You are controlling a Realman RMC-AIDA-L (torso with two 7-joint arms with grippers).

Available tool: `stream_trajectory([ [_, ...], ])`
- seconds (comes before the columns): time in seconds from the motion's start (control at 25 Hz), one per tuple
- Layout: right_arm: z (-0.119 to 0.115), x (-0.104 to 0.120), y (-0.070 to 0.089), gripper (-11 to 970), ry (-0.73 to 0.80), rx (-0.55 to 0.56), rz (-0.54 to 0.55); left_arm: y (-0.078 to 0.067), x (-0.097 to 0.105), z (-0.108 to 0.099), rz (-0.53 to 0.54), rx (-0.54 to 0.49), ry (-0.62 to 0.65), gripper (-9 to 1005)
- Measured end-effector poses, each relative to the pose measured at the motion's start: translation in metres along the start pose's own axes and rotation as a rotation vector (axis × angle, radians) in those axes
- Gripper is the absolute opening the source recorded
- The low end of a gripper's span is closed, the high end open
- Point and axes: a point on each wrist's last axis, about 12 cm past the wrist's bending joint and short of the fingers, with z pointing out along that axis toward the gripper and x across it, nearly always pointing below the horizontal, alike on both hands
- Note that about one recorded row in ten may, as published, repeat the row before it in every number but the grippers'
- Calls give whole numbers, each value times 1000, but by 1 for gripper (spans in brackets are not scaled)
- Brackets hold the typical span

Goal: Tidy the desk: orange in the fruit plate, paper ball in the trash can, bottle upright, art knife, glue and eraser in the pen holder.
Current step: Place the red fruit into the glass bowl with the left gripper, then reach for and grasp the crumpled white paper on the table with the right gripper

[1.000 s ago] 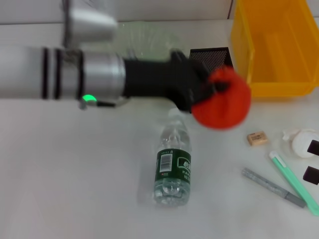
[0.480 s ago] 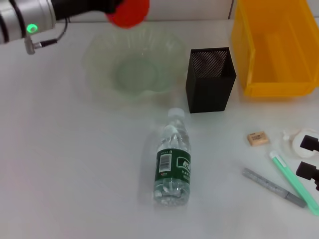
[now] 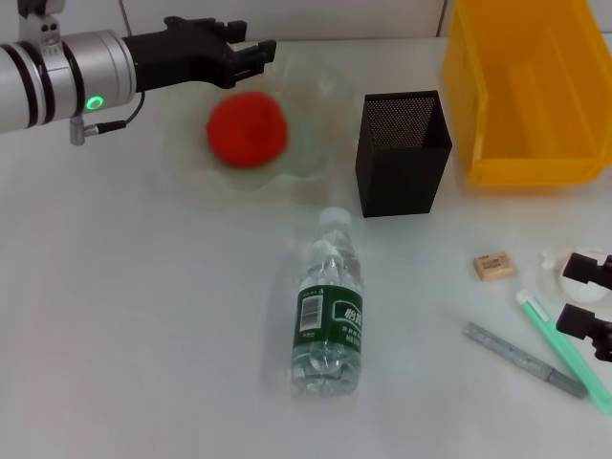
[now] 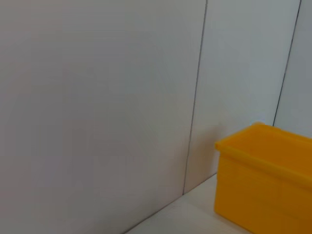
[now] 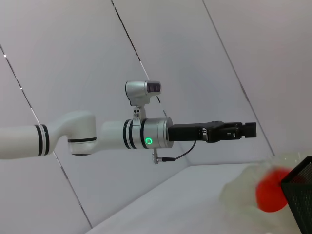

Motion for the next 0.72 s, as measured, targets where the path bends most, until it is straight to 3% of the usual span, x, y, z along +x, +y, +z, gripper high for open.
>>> stream_trajectory([
  [0.28,3,-7,-4,814,4,-11,54,2,4,-20,-17,40,-27,603],
  [0.32,1,-11,-7,814,14,-7,75,-2,5,-36,-19,125,-49,639],
  [0.4,-2,-21,-10,814,34,-6,101,-12,12,-67,-25,292,-90,809],
  [0.48,-7,-33,-13,814,46,4,96,-15,13,-73,-20,331,-95,815],
  [0.52,-8,-39,-14,814,50,11,91,-25,24,-93,-8,445,-95,817],
  [0.56,-12,-53,-17,814,60,30,81,-32,35,-104,-5,509,-80,820],
  [0.6,-12,-53,-17,814,60,30,81,-37,41,-110,-5,543,-70,823],
  [0.64,-13,-61,-18,814,72,34,76,-48,60,-121,-25,589,-47,826],
  [0.72,-13,-80,-20,814,122,44,55,-53,68,-123,-40,595,-39,831],
])
